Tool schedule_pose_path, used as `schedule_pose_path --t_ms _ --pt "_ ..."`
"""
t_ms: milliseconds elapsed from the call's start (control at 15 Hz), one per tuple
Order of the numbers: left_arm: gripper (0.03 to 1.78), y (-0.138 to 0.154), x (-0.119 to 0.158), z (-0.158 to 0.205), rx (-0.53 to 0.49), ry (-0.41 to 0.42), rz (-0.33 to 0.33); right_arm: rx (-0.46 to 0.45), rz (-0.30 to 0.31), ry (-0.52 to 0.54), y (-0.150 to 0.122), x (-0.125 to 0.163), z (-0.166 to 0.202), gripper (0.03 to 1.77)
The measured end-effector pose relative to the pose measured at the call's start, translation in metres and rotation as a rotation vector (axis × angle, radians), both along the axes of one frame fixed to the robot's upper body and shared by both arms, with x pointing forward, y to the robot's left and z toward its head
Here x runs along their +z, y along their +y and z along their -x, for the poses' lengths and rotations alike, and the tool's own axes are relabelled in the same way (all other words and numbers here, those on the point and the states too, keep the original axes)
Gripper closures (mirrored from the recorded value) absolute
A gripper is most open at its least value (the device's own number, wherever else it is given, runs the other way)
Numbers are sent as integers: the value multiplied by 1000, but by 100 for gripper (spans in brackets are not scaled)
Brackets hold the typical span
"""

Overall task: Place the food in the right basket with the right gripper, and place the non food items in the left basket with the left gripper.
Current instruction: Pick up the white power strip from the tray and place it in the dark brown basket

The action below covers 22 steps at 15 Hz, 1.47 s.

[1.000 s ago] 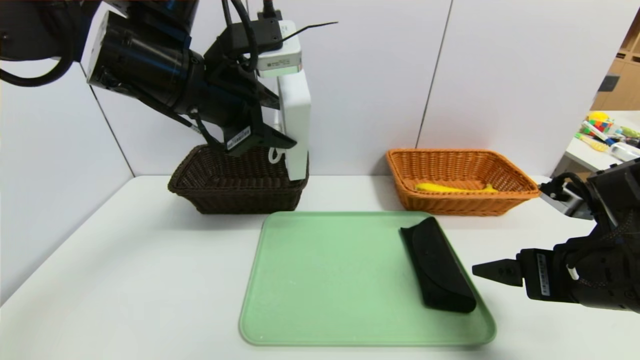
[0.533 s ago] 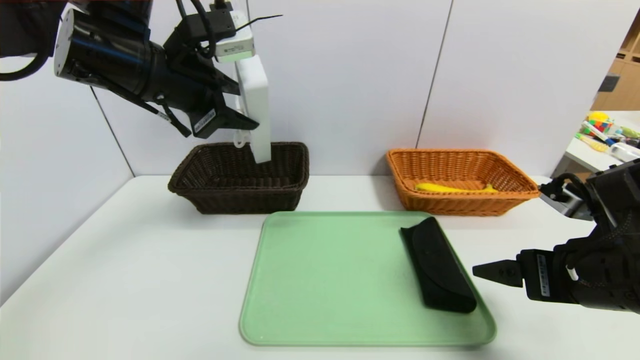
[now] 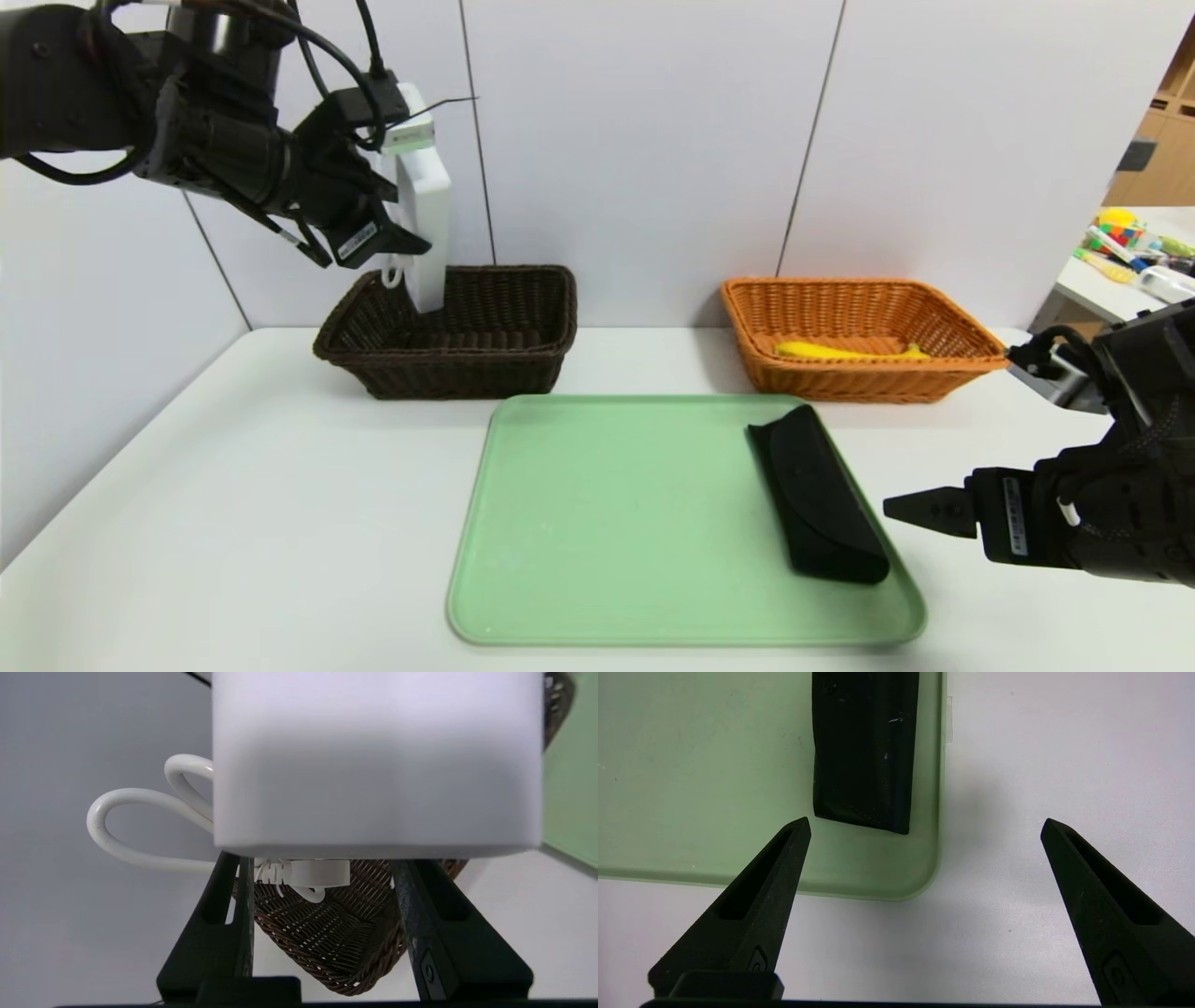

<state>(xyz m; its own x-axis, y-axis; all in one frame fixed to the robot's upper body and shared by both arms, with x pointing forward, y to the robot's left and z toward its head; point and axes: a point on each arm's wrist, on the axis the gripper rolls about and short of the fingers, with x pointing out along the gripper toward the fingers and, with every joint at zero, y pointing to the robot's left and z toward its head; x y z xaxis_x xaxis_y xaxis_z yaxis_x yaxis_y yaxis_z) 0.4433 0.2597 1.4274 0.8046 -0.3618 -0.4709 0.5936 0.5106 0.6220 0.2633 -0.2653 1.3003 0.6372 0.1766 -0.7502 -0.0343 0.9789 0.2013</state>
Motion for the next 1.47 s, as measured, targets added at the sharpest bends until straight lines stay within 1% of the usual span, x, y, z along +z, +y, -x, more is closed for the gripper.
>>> schedule_pose_path --t_ms 133,467,800,1133,1333,1467 --pt "94 2 -10 -10 43 19 -21 1 0 -1 0 0 0 10" --pt "94 -3 -28 -24 142 49 -106 0 -1 -3 0 1 -1 9" --pt "94 -17 -45 -37 186 53 -157 0 -2 -5 0 1 -1 9" --pt "94 -24 -60 -47 181 79 -169 0 -2 -3 0 1 0 9" --pt "69 -26 -63 -50 181 82 -168 0 -1 -3 0 1 0 9" --pt "56 -25 -65 -51 191 85 -175 0 -1 -3 0 1 0 9"
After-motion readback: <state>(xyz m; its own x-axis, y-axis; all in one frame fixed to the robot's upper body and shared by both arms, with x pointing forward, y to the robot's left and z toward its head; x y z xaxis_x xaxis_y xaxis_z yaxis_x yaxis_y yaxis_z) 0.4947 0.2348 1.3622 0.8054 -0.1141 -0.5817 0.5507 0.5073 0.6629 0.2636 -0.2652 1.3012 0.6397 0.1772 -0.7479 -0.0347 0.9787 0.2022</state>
